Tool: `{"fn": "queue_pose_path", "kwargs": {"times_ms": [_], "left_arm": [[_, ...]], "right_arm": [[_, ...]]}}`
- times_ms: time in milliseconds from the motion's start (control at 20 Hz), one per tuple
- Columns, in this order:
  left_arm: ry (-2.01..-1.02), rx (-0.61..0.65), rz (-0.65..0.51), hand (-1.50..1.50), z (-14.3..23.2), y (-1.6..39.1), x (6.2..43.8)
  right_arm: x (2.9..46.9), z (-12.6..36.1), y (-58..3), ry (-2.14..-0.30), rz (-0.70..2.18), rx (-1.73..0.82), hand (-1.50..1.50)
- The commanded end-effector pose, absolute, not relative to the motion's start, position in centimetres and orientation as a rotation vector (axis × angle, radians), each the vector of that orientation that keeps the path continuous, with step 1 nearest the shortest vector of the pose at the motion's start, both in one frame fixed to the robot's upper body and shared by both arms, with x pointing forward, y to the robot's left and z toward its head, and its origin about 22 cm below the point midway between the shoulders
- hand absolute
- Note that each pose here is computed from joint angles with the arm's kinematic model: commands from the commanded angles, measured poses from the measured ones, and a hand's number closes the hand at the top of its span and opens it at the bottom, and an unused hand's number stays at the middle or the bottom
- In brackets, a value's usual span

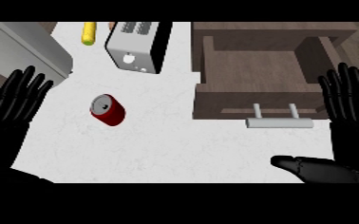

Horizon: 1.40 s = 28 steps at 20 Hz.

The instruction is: Pick up the can, place it into the drawer and close the drawer

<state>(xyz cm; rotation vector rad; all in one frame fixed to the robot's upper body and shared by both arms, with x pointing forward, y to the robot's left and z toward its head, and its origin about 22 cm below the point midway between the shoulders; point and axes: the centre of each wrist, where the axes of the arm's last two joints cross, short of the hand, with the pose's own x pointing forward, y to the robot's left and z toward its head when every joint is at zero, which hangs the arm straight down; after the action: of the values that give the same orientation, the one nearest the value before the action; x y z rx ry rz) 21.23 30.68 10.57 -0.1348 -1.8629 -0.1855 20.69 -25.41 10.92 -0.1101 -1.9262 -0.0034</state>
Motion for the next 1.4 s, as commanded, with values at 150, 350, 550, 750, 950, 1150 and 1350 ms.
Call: {"fn": "queue_pose_path", "kwargs": {"times_ms": [150, 350, 550, 750, 950, 1150, 1350], "left_arm": [[-1.68, -0.16, -0.164, -1.5, 11.5, 36.6, 21.3], [-1.688, -0.172, -0.16, -1.5, 11.5, 36.7, 23.7], [-1.716, -0.177, -0.171, -1.5, 13.5, 36.3, 22.9], [-1.652, -0.178, -0.17, -1.5, 9.7, 35.6, 23.1], [-1.615, -0.186, -0.182, -1.5, 9.8, 32.4, 25.0], [-1.604, -0.168, -0.205, -1.5, 6.5, 32.0, 25.9], [-1.581, -0.144, -0.198, -1.5, 3.3, 33.0, 26.2]], "right_arm": [[19.2, 10.7, -25.0, -1.79, -0.068, -0.141, -1.5], [18.7, 11.0, -26.0, -1.792, -0.06, -0.155, -1.5], [18.9, 10.6, -26.2, -1.815, -0.082, -0.151, -1.5], [18.8, 9.0, -27.9, -1.818, -0.058, -0.167, -1.5], [19.1, 10.4, -26.2, -1.808, -0.082, -0.176, -1.5], [17.9, 10.5, -28.8, -1.827, -0.058, -0.176, -1.5], [18.6, 9.6, -27.7, -1.842, -0.056, -0.177, -1.5]]}}
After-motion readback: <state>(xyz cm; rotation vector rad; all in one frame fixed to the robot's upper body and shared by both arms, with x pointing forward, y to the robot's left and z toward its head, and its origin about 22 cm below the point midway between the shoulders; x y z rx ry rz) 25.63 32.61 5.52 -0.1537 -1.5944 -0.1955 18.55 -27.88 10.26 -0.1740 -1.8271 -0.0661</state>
